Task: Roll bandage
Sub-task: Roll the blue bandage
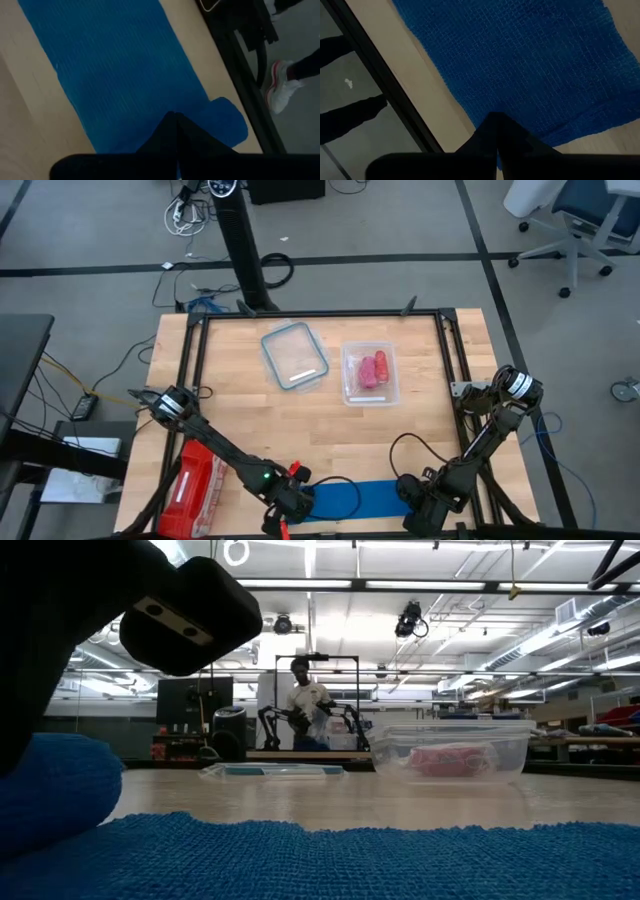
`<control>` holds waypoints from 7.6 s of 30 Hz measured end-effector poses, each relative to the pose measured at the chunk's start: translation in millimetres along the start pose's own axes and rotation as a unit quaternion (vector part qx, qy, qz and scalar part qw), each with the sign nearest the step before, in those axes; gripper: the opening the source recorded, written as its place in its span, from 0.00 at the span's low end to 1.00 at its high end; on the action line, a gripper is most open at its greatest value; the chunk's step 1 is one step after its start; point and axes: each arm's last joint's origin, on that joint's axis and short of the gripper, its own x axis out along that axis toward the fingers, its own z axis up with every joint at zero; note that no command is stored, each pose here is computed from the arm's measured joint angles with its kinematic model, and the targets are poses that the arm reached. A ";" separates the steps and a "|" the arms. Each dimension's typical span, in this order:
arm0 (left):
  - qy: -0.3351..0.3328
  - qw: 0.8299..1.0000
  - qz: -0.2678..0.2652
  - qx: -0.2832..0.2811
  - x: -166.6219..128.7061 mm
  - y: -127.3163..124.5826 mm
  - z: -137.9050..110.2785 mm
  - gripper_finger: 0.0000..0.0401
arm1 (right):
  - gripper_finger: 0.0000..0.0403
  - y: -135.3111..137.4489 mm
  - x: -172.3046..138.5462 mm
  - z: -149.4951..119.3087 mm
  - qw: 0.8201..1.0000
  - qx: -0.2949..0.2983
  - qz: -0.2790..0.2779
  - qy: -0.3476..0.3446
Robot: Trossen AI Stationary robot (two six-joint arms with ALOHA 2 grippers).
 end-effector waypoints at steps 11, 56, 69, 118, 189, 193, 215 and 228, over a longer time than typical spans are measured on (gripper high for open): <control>-0.064 0.995 0.013 -0.078 -7.7 19.1 23.0 0.00 | 0.01 -0.4 0.0 0.1 1.000 0.000 -0.002 -0.001; -0.023 0.998 0.050 -0.016 -22.7 -8.5 19.4 0.00 | 0.01 -0.4 0.0 0.8 1.000 0.000 -0.002 -0.012; 0.054 0.998 -0.029 0.029 -28.2 -15.3 11.0 0.00 | 0.01 -0.4 0.0 0.8 1.000 -0.001 -0.002 -0.012; -0.126 0.992 0.016 0.002 -24.8 9.7 45.2 0.00 | 0.01 0.3 0.0 0.7 1.000 0.004 0.001 -0.011; -0.151 0.987 -0.004 -0.052 10.7 51.1 94.2 0.00 | 0.00 1.5 -1.3 0.7 1.000 0.024 0.009 0.013; -0.151 0.987 -0.007 -0.050 9.2 49.8 95.4 0.00 | 0.01 2.9 -10.1 -1.1 0.999 0.024 0.023 0.015; -0.134 0.989 0.034 -0.051 -55.4 13.7 86.1 0.00 | 0.00 12.9 -21.5 2.5 0.992 0.074 0.086 -0.054; -0.170 0.979 0.091 -0.064 -87.2 -37.3 72.2 0.00 | 0.00 4.7 -22.1 65.5 0.991 0.000 0.065 -0.114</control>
